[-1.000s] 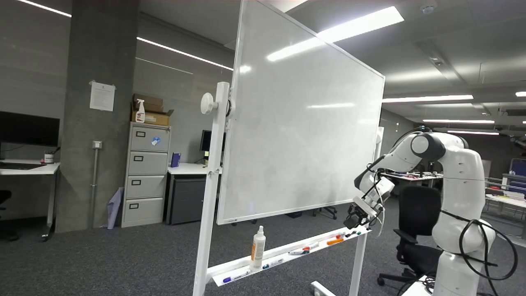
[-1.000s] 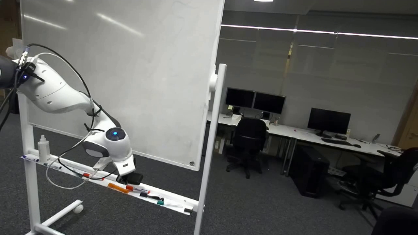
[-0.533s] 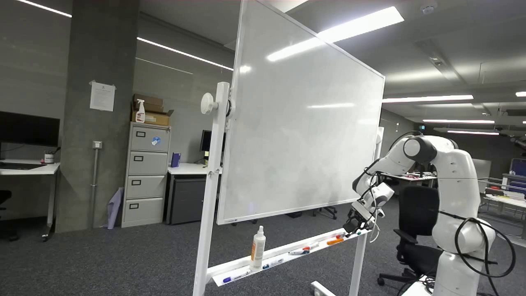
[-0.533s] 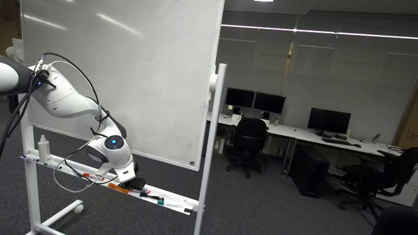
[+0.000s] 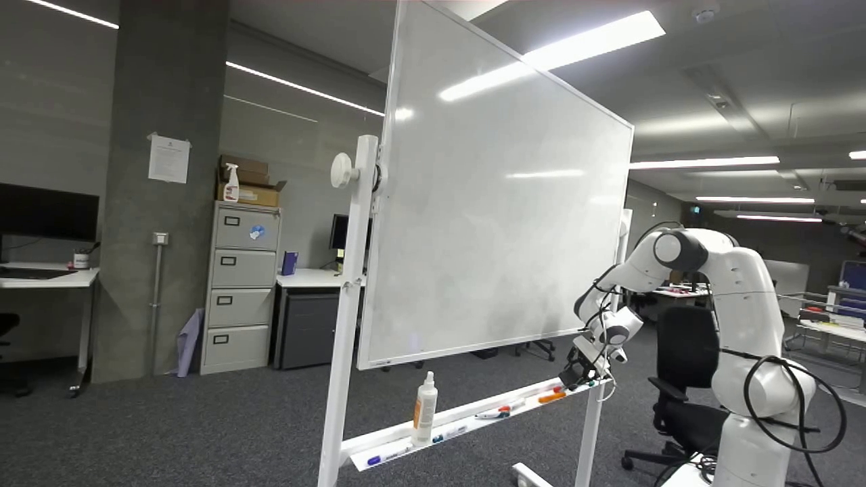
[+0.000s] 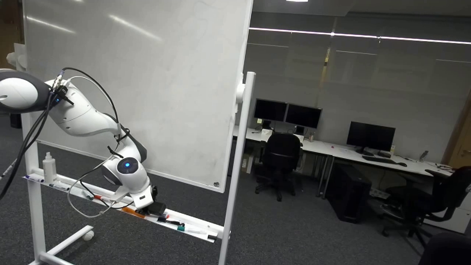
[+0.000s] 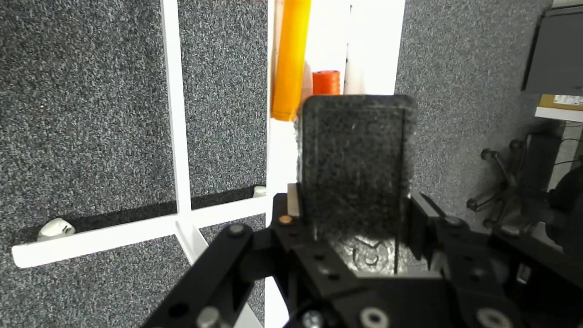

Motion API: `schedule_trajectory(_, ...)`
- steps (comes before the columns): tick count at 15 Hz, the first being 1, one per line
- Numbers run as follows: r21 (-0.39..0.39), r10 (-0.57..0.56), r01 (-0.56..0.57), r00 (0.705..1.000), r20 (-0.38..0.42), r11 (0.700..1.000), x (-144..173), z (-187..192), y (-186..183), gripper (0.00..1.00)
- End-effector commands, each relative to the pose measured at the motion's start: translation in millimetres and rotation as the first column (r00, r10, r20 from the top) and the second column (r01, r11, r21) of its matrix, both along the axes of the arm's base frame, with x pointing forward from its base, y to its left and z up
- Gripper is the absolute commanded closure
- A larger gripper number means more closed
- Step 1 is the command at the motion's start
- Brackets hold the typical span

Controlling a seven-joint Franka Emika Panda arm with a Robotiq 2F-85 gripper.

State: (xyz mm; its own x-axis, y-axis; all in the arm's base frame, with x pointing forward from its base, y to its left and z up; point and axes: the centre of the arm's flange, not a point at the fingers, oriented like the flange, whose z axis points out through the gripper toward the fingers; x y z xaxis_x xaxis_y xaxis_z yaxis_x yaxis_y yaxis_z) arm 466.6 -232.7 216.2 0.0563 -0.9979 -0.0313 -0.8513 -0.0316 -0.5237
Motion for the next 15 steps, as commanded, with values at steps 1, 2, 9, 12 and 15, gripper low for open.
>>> schedule_trajectory(1, -0.036, 0.003, -0.002, 1.000, 0.027, 0.999, 5, -11, 1, 0.69)
schedule_trajectory(2, -0.037, 0.007, -0.006, 1.000, 0.020, 0.999, 5, -14, 1, 0.69)
schedule_trajectory(9, -0.018, 0.012, -0.012, 1.000, -0.009, 1.000, 4, -26, -4, 0.69)
schedule_trajectory(12, -0.017, 0.004, -0.004, 1.000, -0.001, 1.000, 7, -23, -6, 0.69)
schedule_trajectory(15, -0.017, 0.002, -0.002, 1.000, 0.003, 1.000, 11, -21, -6, 0.69)
